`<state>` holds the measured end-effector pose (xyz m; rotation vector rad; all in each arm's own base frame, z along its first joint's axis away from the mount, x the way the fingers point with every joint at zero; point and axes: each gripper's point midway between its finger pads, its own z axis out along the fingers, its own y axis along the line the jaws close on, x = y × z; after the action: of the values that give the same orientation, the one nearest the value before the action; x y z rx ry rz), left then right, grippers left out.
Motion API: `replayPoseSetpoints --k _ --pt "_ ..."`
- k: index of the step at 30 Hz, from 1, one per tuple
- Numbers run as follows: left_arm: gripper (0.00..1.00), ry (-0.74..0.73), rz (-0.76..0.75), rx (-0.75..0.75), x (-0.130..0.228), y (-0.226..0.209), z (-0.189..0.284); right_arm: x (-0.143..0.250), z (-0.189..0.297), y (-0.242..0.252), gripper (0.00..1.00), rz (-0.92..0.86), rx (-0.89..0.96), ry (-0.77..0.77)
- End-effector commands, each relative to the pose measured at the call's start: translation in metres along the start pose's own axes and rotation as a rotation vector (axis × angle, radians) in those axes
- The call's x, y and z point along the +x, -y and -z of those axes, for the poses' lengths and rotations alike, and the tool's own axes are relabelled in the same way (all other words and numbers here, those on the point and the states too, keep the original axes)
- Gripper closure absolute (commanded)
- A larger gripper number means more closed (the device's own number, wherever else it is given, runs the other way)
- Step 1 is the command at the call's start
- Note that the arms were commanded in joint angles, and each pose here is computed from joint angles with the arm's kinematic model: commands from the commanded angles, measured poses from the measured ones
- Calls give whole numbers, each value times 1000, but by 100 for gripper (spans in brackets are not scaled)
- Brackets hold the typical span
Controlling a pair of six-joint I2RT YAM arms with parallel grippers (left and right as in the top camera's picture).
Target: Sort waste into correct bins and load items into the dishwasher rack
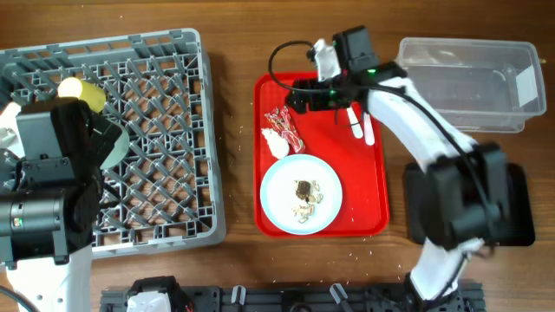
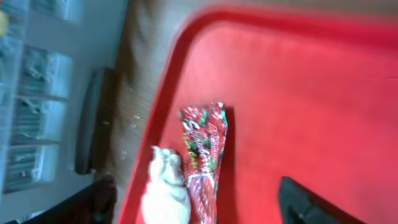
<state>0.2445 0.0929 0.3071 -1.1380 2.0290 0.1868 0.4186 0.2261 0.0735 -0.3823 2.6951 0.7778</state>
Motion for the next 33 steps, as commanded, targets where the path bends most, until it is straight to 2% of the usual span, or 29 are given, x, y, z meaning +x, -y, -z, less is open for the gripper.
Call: replayPoseSetpoints --k 1,5,8,10,12,13,15,18,19,22,23,27,31,33 --pt "0 12 24 2 -4 -1 2 26 -38 12 25 -45 -49 -111" --pt "0 12 24 2 -4 -1 2 41 -53 25 29 -39 20 -159" --pt "0 12 24 2 -4 -1 2 48 -53 33 46 -51 70 -184" --pt "0 12 24 2 -4 -1 2 59 -51 34 63 -90 78 -224" --pt "0 12 24 2 -4 -1 2 69 -49 34 63 -104 84 -264" --pt "0 12 24 2 -4 -1 2 72 -48 33 57 -104 86 -279" --pt "0 12 24 2 -4 -1 2 82 -49 27 53 -64 81 -317" --pt "0 12 24 2 -4 -1 2 87 -54 14 54 -28 74 -335" --pt "0 12 24 2 -4 -1 2 89 -54 11 59 -25 72 -339" --pt "0 12 24 2 -4 -1 2 88 -54 12 89 -50 82 -337" --pt "0 12 24 2 -4 -1 2 86 -53 17 95 -61 109 -330" --pt "0 11 24 2 -4 -1 2 53 -22 46 96 -119 288 -243" --pt "0 12 24 2 -4 -1 2 -4 58 62 96 -183 396 -72" --pt "0 11 24 2 -4 -1 2 -23 105 79 96 -315 458 51"
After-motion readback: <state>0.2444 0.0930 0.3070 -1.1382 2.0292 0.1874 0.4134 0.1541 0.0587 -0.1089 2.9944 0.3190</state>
